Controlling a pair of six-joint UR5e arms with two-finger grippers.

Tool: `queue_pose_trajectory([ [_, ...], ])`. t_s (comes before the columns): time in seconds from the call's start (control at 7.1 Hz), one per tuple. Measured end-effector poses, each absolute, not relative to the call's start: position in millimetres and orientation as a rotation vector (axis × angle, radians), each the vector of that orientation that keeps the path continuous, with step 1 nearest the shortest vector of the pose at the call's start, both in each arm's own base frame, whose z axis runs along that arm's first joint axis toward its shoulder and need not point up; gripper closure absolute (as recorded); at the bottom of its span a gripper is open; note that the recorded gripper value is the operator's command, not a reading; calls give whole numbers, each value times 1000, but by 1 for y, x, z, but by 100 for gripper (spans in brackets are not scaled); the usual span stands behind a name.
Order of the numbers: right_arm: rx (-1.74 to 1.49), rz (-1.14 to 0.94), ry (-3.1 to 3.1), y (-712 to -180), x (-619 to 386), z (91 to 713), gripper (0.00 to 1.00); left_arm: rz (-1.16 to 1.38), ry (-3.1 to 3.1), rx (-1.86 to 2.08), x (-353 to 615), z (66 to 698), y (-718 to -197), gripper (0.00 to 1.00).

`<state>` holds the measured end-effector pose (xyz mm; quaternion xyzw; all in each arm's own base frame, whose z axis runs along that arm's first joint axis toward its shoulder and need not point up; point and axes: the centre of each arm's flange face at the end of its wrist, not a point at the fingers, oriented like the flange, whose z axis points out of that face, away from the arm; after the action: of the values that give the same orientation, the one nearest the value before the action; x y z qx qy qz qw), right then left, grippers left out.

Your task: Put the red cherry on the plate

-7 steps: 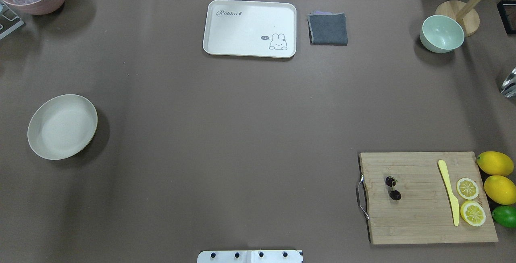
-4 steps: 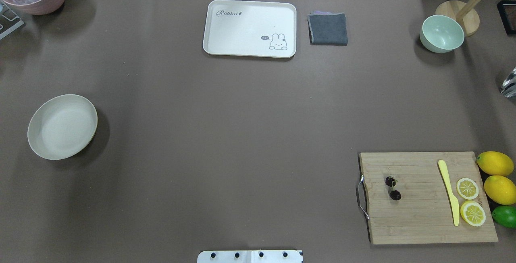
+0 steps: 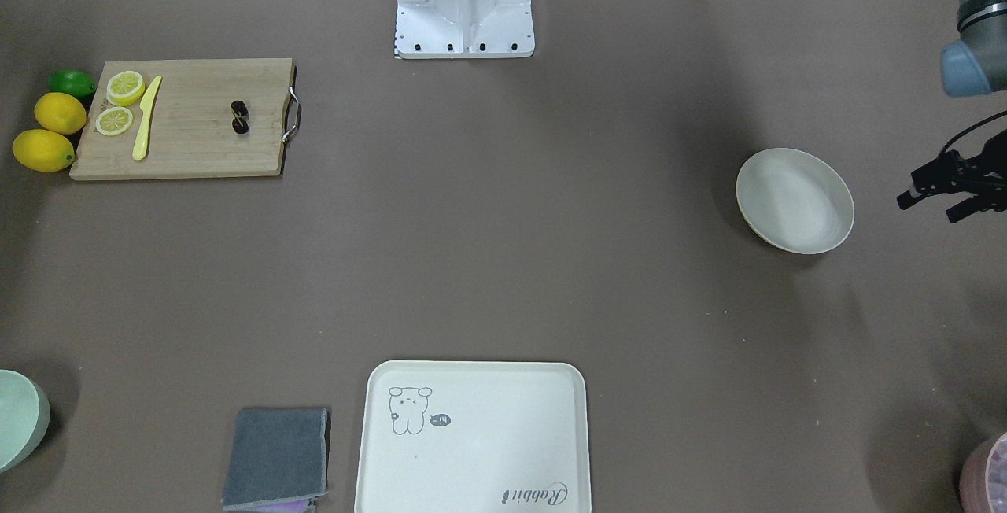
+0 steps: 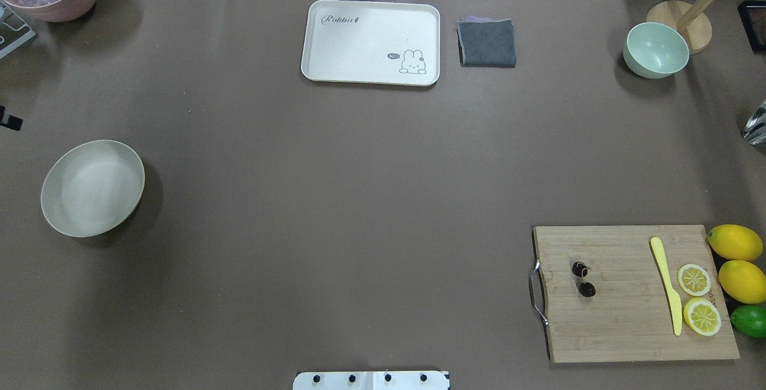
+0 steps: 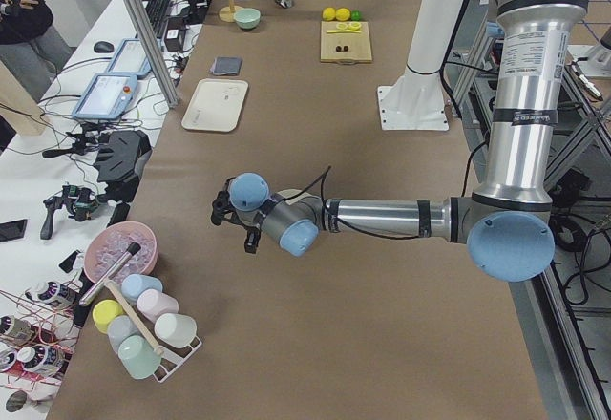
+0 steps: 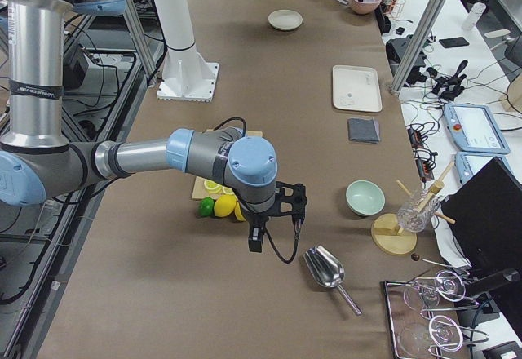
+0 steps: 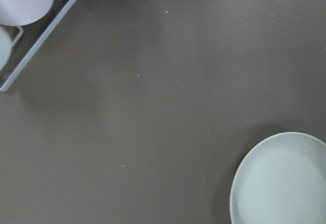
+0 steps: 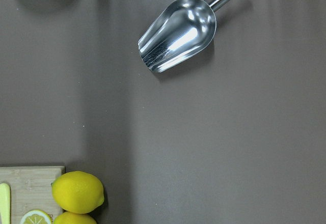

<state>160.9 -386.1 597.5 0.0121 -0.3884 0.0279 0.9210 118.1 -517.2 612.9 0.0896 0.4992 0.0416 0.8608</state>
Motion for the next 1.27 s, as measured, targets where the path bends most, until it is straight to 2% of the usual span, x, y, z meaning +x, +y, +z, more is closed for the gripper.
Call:
queue_pose_trajectory([
  [0.42,25,73,-800,-380,165,600,0,89,1057,226,169,630,-501,3],
  [1.27,28,84,-804,-377,168,600,0,126,1080,256,169,652,-468,14],
])
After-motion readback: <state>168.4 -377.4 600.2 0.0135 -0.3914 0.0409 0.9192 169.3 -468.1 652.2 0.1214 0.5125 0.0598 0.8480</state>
